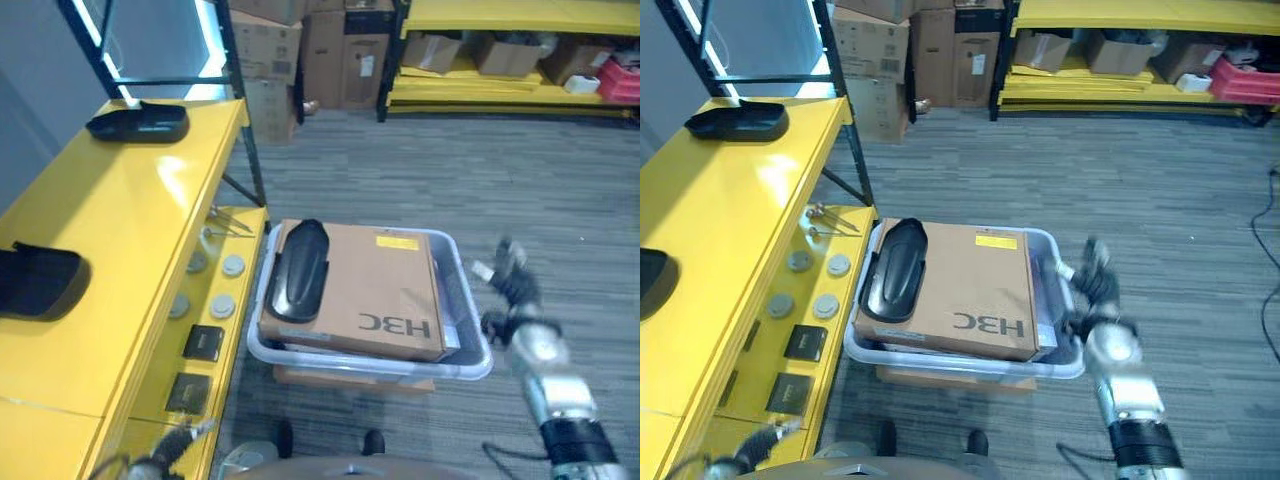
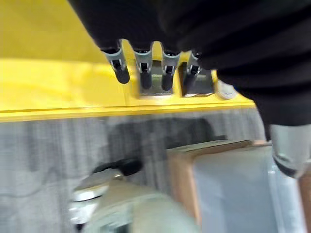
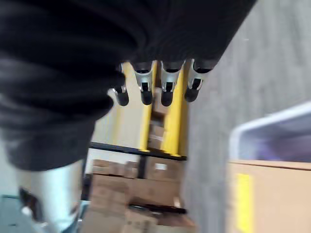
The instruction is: Move parts from the plastic box to the shelf.
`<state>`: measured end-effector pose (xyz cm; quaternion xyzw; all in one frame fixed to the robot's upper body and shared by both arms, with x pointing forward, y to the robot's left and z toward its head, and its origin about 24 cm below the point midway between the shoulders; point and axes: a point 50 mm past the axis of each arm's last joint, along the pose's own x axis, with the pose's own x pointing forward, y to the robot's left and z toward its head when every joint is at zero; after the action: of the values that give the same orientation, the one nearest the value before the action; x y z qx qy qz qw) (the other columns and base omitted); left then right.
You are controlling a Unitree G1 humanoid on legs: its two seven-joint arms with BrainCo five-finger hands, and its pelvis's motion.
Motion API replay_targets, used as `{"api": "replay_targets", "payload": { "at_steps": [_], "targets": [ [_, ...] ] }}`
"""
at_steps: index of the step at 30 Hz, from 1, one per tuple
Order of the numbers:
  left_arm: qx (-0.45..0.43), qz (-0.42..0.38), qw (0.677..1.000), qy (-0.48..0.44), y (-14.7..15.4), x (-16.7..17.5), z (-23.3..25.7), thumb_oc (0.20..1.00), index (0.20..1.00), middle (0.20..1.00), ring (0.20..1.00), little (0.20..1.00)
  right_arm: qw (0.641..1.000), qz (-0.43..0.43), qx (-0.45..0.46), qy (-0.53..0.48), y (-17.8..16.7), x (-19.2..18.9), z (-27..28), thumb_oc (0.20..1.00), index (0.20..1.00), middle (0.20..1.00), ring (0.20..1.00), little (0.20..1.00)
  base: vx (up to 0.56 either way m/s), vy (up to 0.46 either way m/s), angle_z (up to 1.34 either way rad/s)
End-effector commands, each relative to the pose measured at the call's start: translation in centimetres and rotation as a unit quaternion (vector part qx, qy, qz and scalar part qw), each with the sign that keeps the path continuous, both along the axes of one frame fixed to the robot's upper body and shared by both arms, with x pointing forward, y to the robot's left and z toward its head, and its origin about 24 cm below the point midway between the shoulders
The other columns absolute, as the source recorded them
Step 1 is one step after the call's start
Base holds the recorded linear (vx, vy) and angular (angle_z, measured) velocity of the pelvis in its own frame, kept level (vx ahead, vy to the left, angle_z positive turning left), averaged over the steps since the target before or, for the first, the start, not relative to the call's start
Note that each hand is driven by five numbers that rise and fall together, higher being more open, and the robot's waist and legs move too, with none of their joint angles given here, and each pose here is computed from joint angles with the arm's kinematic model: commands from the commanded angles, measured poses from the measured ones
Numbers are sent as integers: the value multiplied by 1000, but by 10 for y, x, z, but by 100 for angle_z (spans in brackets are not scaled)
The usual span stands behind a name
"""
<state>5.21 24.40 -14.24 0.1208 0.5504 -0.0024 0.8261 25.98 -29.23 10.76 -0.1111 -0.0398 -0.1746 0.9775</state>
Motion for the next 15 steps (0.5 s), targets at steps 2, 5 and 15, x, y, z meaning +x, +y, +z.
{"api": "replay_targets", "payload": {
  "at_steps": [2, 5, 15],
  "targets": [
    [55, -18, 997, -55, 5, 12, -1, 1000, 1000, 1000, 1000, 1000, 997, 62, -53, 9, 5, 14, 27, 1000, 1000, 1000, 1000, 1000, 31, 27, 9],
    [61, -14, 997, -36, 2, -1, -7, 1000, 1000, 1000, 1000, 1000, 993, 89, -66, 28, 18, 25, 29, 1000, 1000, 1000, 1000, 1000, 5, 7, -1],
    [55, -14, 998, 12, -12, -25, -18, 1000, 1000, 1000, 1000, 1000, 970, 50, -104, 213, 46, 41, -72, 1000, 1000, 1000, 1000, 1000, 6, 74, 38]
  ]
}}
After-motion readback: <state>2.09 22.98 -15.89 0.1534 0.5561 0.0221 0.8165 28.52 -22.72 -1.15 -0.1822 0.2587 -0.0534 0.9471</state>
